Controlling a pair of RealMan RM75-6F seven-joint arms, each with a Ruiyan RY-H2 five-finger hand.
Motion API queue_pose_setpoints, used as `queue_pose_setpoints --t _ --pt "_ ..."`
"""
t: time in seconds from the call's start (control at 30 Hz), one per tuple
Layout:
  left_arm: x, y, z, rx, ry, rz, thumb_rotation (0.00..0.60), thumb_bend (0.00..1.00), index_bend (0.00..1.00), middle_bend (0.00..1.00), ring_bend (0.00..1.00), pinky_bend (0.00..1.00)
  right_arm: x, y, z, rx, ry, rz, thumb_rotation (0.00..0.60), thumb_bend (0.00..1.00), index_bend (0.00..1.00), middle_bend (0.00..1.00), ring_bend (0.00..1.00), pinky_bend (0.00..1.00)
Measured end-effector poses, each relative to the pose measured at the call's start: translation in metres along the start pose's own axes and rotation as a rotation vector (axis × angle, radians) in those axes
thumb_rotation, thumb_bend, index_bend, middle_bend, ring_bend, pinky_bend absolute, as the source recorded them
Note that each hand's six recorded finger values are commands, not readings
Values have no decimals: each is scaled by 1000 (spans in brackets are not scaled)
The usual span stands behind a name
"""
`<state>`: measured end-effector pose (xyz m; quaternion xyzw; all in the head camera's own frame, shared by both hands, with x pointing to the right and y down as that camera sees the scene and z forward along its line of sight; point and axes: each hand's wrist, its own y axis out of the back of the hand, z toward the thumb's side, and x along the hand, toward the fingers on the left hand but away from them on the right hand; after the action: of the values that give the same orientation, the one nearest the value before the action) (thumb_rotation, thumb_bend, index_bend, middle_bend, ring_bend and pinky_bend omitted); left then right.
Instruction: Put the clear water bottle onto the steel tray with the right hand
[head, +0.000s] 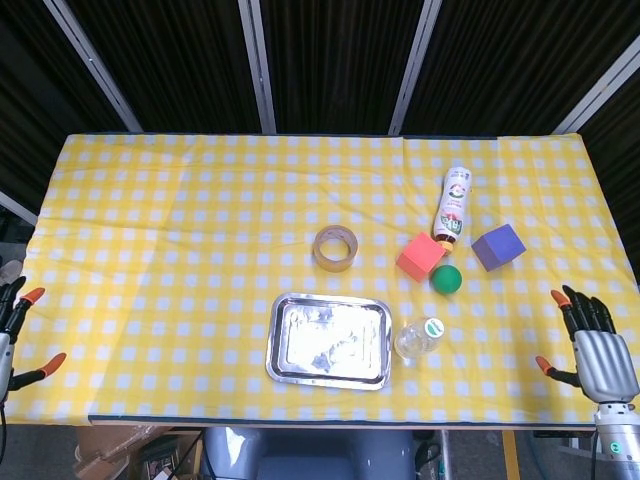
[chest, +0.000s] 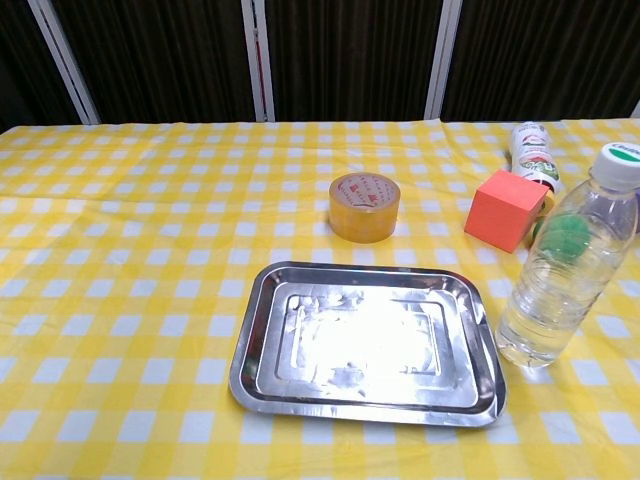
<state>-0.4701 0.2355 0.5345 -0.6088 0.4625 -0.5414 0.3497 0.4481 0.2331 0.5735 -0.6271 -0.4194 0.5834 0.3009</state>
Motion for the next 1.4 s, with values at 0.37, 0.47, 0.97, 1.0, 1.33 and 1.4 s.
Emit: queue_pose_setpoints --t 0.37,0.47,0.97,1.0,1.33,1.4 --pt "0 0 -2 -7 14 -1 600 177 134 4 0 0 -2 -19 4 -211 16 173 600 257 70 5 0 0" --pt "0 3 -3 -18 15 8 600 177 136 4 0 0 0 -29 10 -292 33 241 600 257 67 5 0 0" --pt "-2 6 -1 -17 1 15 600 177 137 5 0 0 -2 -82 49 -746 97 495 600 207 33 5 0 0" --pt "-2 6 -1 -17 1 14 600 177 137 4 0 0 -4 -85 54 -771 108 503 600 207 33 5 0 0" --pt "0 5 -3 -16 8 14 600 177 138 5 0 0 -15 -99 88 -934 145 556 600 206 27 5 0 0" --pt "0 5 -3 -15 7 12 600 177 138 5 0 0 -16 -103 94 -959 151 559 600 206 27 5 0 0"
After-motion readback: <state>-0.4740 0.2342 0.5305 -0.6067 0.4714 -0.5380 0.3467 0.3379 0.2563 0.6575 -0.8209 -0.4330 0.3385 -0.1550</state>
